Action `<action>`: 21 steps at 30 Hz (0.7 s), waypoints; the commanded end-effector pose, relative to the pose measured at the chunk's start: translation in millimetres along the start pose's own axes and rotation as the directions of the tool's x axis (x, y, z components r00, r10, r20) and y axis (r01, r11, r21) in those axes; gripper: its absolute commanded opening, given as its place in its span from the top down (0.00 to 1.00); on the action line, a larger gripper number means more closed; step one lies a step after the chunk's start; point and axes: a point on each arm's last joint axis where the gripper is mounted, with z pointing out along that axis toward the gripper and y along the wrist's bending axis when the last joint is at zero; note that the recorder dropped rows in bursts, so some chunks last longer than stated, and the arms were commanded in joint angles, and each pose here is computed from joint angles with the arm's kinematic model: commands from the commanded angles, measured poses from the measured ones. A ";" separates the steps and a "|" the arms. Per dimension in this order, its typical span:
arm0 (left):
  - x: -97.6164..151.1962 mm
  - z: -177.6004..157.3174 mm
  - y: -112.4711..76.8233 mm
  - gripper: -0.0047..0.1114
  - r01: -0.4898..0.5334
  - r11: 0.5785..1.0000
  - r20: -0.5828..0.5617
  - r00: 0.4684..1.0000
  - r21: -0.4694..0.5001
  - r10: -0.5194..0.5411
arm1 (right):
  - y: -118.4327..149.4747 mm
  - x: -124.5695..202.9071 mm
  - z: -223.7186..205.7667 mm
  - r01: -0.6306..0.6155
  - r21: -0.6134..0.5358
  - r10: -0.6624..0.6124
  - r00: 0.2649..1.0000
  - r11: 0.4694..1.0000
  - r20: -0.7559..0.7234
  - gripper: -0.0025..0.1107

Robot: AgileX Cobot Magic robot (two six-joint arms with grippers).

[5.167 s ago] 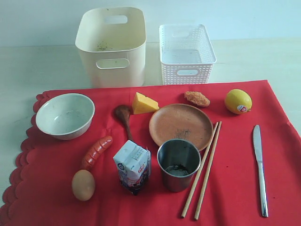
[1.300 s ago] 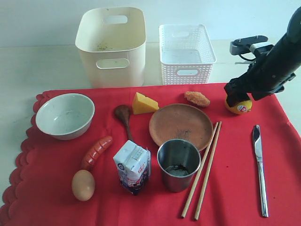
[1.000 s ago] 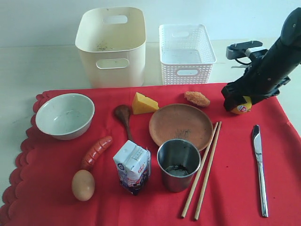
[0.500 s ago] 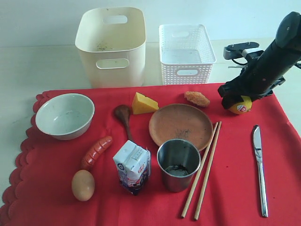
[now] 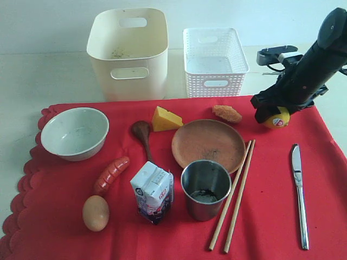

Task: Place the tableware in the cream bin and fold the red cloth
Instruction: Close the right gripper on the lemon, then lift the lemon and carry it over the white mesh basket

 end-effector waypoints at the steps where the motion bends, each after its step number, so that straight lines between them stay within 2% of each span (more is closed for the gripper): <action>1: -0.2 -0.1 -0.2 0.96 0.011 1.000 0.012 1.000 0.002 -0.011 | -0.1 -8.4 -8.6 0.007 -0.012 -0.007 1.000 1.000 0.002 0.98; 10: -0.2 -0.1 -0.2 0.96 0.011 1.000 0.012 1.000 0.002 -0.011 | 2.8 -21.0 -23.1 0.004 -0.042 -0.003 1.000 0.999 0.017 0.98; 21: -0.2 -0.1 -0.2 0.96 0.011 1.000 0.012 1.000 0.002 -0.011 | 16.8 -48.8 -91.8 -0.001 -0.083 0.020 0.973 0.997 0.229 0.98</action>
